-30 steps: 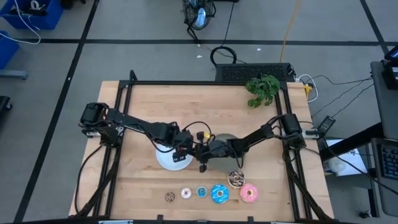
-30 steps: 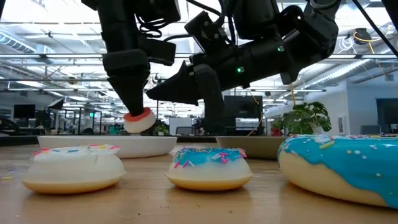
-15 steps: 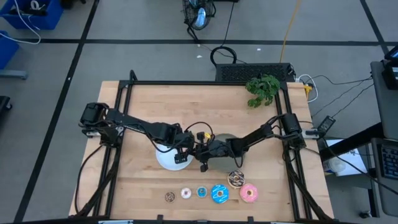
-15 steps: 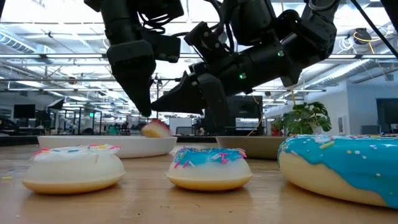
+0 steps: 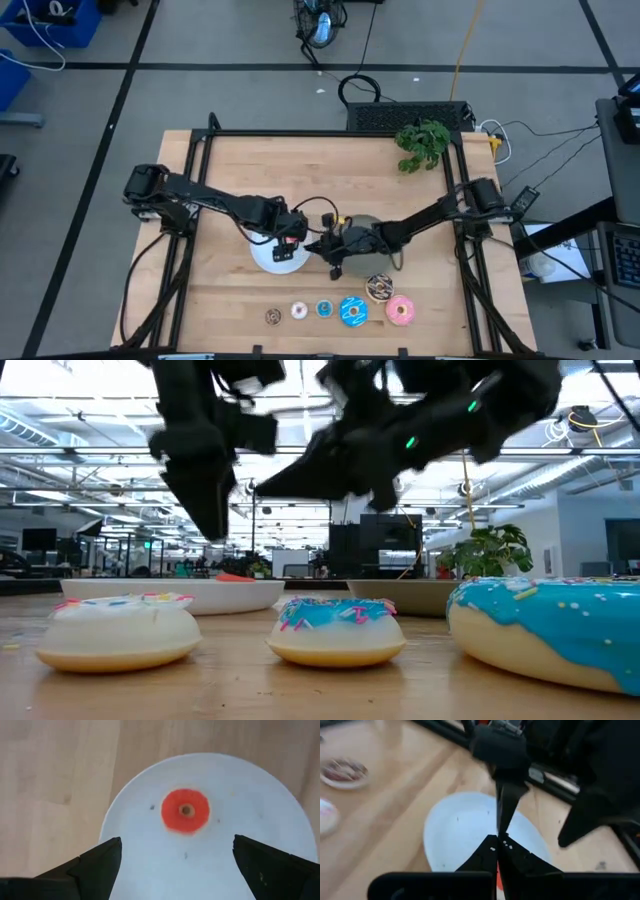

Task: Pick & Place donuts
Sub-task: Put the small brown donut on the white plate, then put the small white donut on the white plate

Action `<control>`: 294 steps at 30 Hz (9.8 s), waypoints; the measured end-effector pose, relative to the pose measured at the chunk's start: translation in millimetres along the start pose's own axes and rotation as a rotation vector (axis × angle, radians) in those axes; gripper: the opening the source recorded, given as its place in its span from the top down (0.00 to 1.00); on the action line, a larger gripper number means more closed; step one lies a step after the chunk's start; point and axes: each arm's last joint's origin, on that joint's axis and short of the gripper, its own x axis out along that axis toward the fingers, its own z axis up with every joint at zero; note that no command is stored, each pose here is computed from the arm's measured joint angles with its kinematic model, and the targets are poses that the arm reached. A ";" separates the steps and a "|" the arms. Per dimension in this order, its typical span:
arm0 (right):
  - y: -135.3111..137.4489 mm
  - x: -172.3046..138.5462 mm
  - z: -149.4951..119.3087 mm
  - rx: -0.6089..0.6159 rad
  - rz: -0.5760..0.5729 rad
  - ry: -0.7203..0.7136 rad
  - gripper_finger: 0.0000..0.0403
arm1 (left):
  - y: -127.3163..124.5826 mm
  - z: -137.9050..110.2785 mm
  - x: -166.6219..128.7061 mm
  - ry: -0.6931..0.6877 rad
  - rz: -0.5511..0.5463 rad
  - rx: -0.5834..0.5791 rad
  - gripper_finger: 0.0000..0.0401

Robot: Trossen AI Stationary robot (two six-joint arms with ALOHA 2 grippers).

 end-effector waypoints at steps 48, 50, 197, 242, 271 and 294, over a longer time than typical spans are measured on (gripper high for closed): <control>-5.4 -250.9 -59.8 0.231 -0.254 -0.396 1.00 | -173.4 -60.8 0.1 0.103 -0.298 0.171 0.44; -5.5 -251.0 -59.7 0.224 -0.256 -0.396 1.00 | -174.8 -60.8 1.3 0.112 -0.316 0.171 0.39; -10.3 -258.5 -54.6 0.297 -0.267 -0.471 1.00 | -64.9 9.1 -102.5 0.004 -0.071 0.242 0.98; -29.1 -274.3 -79.2 0.452 -0.249 -0.444 1.00 | -62.9 27.3 -102.8 -0.198 0.027 0.235 0.96; -31.0 -276.1 -75.8 0.391 -0.279 -0.474 1.00 | -166.9 16.6 10.5 -0.003 -0.248 0.564 0.52; -30.5 -275.2 -75.8 0.371 -0.275 -0.467 1.00 | -178.5 14.6 41.1 0.013 -0.219 0.579 0.39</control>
